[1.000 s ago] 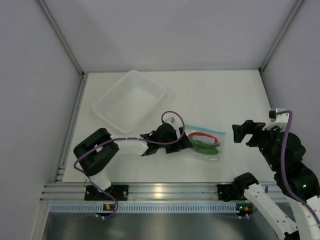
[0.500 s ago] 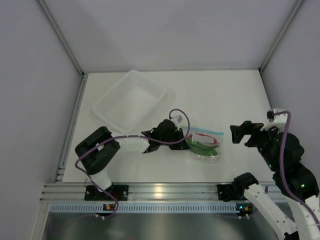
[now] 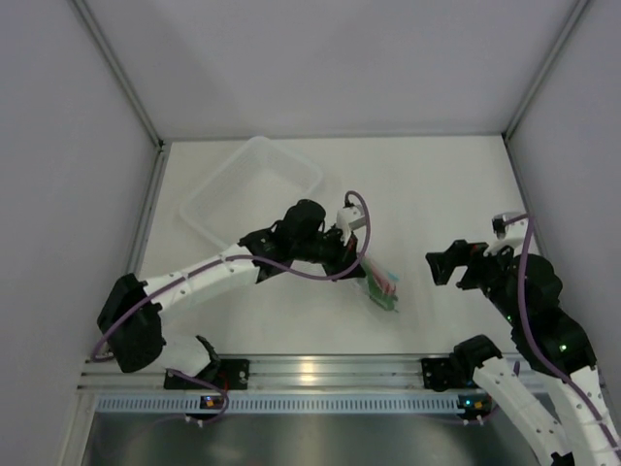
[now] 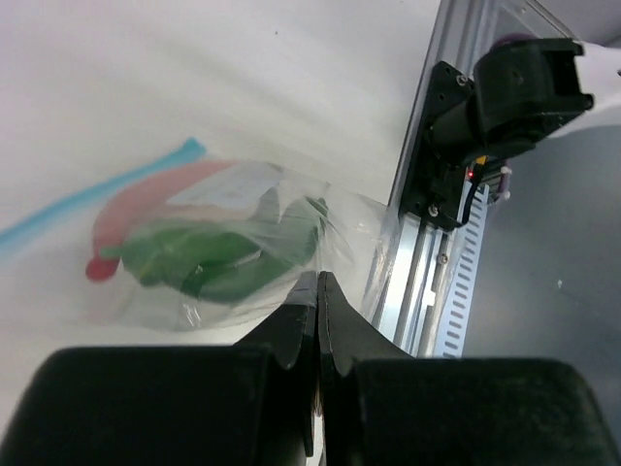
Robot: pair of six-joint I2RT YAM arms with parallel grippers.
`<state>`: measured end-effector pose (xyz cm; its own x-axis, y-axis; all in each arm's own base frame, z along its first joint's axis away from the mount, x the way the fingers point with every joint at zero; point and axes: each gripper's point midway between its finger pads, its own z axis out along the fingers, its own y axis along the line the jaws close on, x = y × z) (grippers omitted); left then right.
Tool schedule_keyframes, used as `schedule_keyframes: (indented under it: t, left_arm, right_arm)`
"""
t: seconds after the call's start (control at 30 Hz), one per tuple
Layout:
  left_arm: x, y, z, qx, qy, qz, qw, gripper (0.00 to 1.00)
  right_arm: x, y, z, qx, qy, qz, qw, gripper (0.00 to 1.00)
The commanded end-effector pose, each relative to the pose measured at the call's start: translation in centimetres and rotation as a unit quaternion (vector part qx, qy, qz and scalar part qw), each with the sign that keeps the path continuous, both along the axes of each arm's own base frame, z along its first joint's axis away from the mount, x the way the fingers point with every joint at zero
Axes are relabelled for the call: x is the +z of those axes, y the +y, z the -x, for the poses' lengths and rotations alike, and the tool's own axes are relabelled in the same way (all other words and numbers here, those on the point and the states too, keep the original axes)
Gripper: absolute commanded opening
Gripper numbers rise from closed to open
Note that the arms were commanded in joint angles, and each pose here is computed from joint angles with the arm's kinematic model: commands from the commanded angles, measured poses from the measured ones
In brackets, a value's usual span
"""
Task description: Open the zip-top bag and remove the fake food
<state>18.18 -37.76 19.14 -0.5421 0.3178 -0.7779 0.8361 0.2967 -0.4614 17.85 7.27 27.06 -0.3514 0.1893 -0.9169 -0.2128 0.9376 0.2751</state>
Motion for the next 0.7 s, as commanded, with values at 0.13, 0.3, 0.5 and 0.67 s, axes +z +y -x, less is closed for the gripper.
schedule_keyframes:
  t: [0.13,0.3,0.5,0.67]
  left_arm:
    - [8.1,2.4,5.3,-0.186,-0.152,0.081,0.967,0.0]
    - [13.1,3.5,7.8,-0.251,-0.217,0.14,0.933,0.0]
    - [18.6,4.5,10.5,-0.323,-0.257,0.197,0.889,0.0]
    - [21.2,5.1,11.4,-0.367,-0.251,0.231,0.865,0.0]
  right_arm:
    - [1.2,5.1,0.9,0.136,-0.051,-0.064,0.987,0.99]
    - [1.0,7.3,2.1,0.212,-0.038,-0.071,0.974,0.98]
    - [1.4,9.5,3.2,0.276,-0.022,-0.11,0.955,0.95]
    - [2.3,11.5,4.9,0.342,-0.014,-0.162,0.925,0.94]
